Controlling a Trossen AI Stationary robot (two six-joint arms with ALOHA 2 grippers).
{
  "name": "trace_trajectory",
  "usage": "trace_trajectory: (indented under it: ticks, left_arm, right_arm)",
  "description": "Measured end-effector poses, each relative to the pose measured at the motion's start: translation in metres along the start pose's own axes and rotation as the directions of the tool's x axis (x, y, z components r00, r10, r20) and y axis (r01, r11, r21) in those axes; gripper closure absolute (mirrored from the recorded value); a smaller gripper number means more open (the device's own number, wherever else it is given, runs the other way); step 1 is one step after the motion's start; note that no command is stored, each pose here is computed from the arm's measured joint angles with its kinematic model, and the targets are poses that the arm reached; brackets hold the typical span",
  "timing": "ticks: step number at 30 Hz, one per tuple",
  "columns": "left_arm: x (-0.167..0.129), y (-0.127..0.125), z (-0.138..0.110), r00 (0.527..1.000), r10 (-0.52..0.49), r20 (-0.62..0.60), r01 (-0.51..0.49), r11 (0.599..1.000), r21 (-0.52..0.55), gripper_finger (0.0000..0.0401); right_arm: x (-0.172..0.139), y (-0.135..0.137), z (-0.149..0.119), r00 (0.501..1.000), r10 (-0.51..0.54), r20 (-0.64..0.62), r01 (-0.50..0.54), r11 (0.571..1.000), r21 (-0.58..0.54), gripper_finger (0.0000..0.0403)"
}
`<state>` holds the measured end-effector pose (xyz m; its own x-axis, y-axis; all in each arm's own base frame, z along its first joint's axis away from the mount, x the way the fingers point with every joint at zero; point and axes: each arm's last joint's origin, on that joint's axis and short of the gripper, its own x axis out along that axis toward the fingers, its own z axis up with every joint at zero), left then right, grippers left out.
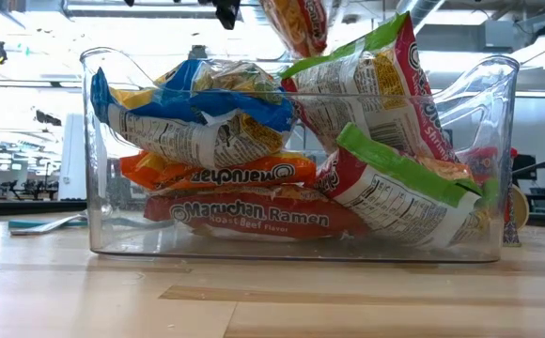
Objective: Pick & Place Food Item
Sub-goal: Put the red noodle pack into the bottom transparent bin
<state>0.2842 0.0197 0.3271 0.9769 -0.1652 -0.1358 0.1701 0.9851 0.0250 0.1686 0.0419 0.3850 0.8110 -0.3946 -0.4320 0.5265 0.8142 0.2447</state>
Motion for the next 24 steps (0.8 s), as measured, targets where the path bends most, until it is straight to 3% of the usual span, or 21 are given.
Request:
trace_trajectory:
  ticks: [13,24]
  left_arm:
    - [0.014,-0.048,0.002,0.989,-0.143,0.04,0.145,0.988,-0.054,0.0401]
    - [0.059,-0.065,-0.001,0.985,-0.148,0.084,0.155,0.985,-0.081,0.0401]
  right_arm:
    - [0.0,0.0,0.0,1.0,0.0,0.0,0.0,1.0,-0.011,0.0232]
    - [-0.001,0.001,-0.001,1.0,0.011,-0.004,-0.011,0.999,-0.048,0.0232]
